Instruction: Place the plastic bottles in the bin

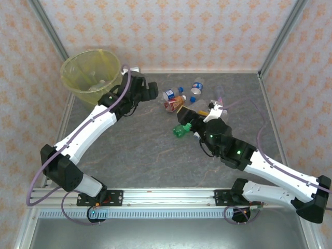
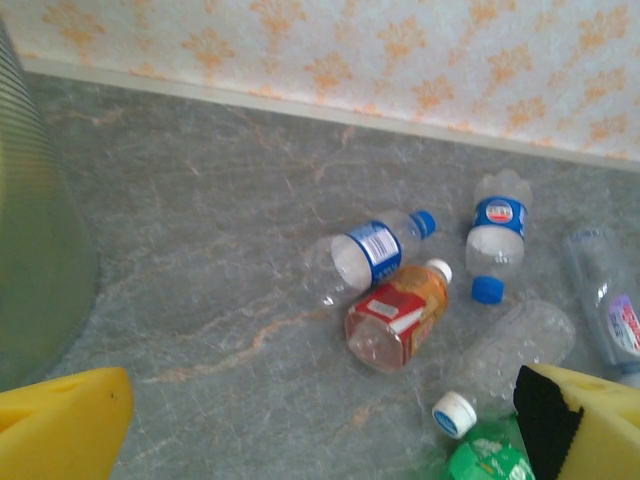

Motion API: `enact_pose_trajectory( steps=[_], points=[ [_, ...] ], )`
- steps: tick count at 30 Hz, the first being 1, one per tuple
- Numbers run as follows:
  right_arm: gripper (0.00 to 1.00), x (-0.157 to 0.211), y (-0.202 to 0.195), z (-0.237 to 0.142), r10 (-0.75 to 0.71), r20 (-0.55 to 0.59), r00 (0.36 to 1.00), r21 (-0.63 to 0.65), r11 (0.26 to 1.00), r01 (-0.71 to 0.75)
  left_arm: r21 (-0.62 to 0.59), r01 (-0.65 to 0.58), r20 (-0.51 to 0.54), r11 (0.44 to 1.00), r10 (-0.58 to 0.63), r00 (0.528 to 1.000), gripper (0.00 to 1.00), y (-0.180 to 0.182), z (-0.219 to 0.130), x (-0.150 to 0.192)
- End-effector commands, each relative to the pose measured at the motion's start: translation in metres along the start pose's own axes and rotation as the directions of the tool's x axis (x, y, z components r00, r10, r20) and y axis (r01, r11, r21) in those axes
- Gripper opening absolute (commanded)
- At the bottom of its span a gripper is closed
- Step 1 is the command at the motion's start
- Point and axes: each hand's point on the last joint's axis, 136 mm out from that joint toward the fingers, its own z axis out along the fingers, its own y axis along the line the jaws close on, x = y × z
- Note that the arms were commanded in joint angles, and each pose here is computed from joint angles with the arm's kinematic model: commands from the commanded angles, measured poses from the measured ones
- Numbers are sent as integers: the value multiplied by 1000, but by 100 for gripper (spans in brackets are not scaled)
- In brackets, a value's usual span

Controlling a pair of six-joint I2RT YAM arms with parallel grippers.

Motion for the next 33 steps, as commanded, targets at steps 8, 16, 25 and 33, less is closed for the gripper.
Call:
enact_pose_trajectory(
  steps=[8,16,25,33],
  points=[
    [100,-11,-36,-26,80,49,996,108,990,-85,234,-129,-185,963,175,967,91,-66,30,88],
    [100,-16,-47,-41,116,64,991,109,986,-123,298,-329,-305,896,416,857,85,-93,52,162],
    [100,-19,-52,-47,118,72,990,113,986,-126,336,-459,-358,823,562,746,82,-108,76,205],
    [100,-20,-53,-47,117,85,989,115,985,-127,355,-529,-371,771,636,677,81,-112,99,221]
  ],
)
